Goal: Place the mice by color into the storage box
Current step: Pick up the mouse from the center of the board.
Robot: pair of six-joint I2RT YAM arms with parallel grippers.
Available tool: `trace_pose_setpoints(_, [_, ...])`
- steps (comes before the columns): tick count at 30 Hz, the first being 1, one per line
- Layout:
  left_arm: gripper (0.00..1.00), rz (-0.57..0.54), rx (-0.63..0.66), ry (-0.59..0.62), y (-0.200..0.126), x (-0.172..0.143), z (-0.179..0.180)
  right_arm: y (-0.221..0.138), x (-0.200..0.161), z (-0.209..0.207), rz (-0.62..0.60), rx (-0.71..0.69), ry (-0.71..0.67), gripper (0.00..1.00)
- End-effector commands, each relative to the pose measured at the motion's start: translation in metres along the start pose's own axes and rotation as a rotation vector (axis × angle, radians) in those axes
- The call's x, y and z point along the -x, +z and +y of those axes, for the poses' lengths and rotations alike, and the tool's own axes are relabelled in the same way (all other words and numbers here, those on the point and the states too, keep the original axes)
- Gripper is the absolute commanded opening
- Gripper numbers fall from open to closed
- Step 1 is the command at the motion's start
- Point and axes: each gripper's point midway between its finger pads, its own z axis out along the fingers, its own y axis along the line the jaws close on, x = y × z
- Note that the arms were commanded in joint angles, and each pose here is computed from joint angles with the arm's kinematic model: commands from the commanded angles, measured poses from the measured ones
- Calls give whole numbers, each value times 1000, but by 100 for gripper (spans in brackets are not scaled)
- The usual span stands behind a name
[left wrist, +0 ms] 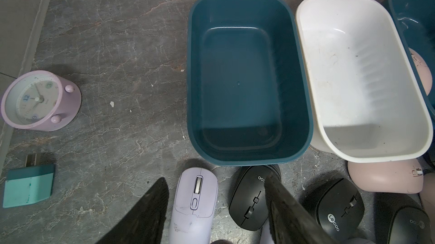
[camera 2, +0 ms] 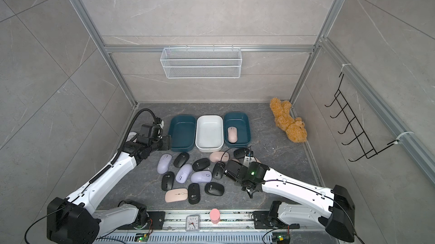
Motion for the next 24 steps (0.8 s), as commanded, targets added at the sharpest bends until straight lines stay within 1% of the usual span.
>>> trace_pose_setpoints(1, [68,-44,-7,-5,-12,9,-1,-13,26,14,-84,4,-114,55])
trace_pose_setpoints(9, [67,-63,-5,-9,-17,12,1,-25,66,67,-155,72,-238,56])
trace_pose_setpoints(15, [68,-76,-5,-10,-20,14,1,-20,91,101,-165,156,-256,56])
trace_pose_setpoints(24, [68,-86,-4,-10,-23,15,1,-12,127,134,-190,218,-269,55])
